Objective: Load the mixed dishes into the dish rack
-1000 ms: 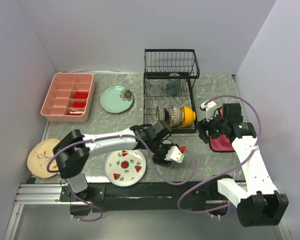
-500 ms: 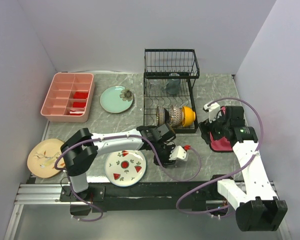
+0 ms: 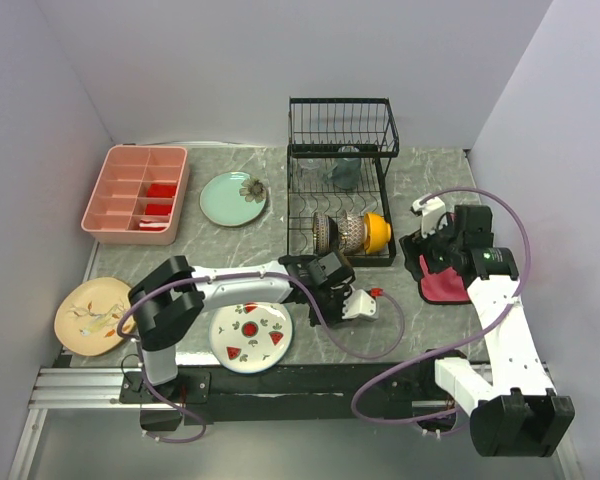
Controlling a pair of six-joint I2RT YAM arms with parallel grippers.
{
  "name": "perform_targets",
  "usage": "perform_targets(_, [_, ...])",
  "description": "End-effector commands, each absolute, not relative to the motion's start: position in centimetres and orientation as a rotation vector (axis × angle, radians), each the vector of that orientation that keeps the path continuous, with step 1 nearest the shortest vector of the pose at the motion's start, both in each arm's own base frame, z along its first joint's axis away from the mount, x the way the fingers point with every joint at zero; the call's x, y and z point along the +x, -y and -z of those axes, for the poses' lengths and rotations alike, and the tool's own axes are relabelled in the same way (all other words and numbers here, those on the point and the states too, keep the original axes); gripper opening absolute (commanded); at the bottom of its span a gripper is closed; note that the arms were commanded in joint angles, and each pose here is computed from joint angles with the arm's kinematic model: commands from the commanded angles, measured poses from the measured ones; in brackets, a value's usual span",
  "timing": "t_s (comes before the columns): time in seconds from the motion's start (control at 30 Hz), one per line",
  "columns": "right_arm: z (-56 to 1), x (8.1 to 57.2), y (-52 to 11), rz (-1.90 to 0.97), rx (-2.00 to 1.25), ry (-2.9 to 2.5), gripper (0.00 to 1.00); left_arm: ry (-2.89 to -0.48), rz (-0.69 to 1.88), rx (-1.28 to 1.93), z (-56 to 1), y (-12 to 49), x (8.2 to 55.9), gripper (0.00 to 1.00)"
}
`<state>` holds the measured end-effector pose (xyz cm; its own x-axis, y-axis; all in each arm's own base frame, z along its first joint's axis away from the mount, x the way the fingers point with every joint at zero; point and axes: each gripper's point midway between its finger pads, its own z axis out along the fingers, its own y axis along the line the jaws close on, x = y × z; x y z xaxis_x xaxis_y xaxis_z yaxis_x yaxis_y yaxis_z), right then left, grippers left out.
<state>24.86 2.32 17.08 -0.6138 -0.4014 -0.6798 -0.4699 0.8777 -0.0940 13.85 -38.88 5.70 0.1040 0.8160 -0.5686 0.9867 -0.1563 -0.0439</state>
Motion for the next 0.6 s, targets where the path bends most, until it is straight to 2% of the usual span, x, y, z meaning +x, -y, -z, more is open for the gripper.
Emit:
perform_targets(0.0, [-19.6,25.6,-2.1,-0.097,-0.602,-2.246,0.86,-1.772,0.687,1.991,-8.2,38.5,13.8,0.07])
perform_targets(0.07, [-19.7,25.5,-2.0,-0.098,-0.609,-2.257,0.86,-1.729,0.737,1.961,-11.4,38.4,13.9,0.01])
perform_targets(0.27, [-20.6,25.5,-1.9,-0.095,-0.647,-2.284,0.86,-1.566,0.81,1.822,-20.4,35.2,17.0,0.01])
perform_targets(0.4, [-21.5,26.3,-1.2,-0.05,-0.639,-2.296,0.86,-1.649,1.03,1.514,-25.1,32.3,21.0,0.01])
perform_targets(0.47, [-22.0,26.8,-1.0,-0.04,-0.62,-2.299,0.86,-1.607,1.082,1.346,-27.1,32.0,23.2,0.01])
perform_targets(0.5, [-22.1,26.9,-1.0,-0.042,-0.602,-2.302,0.86,-1.691,1.168,1.162,-27.8,30.8,24.7,0.01])
perform_targets(0.57, [-22.4,27.2,-0.9,-0.033,-0.593,-2.302,0.86,-1.552,1.281,1.014,-29.6,30.7,25.9,0.01])
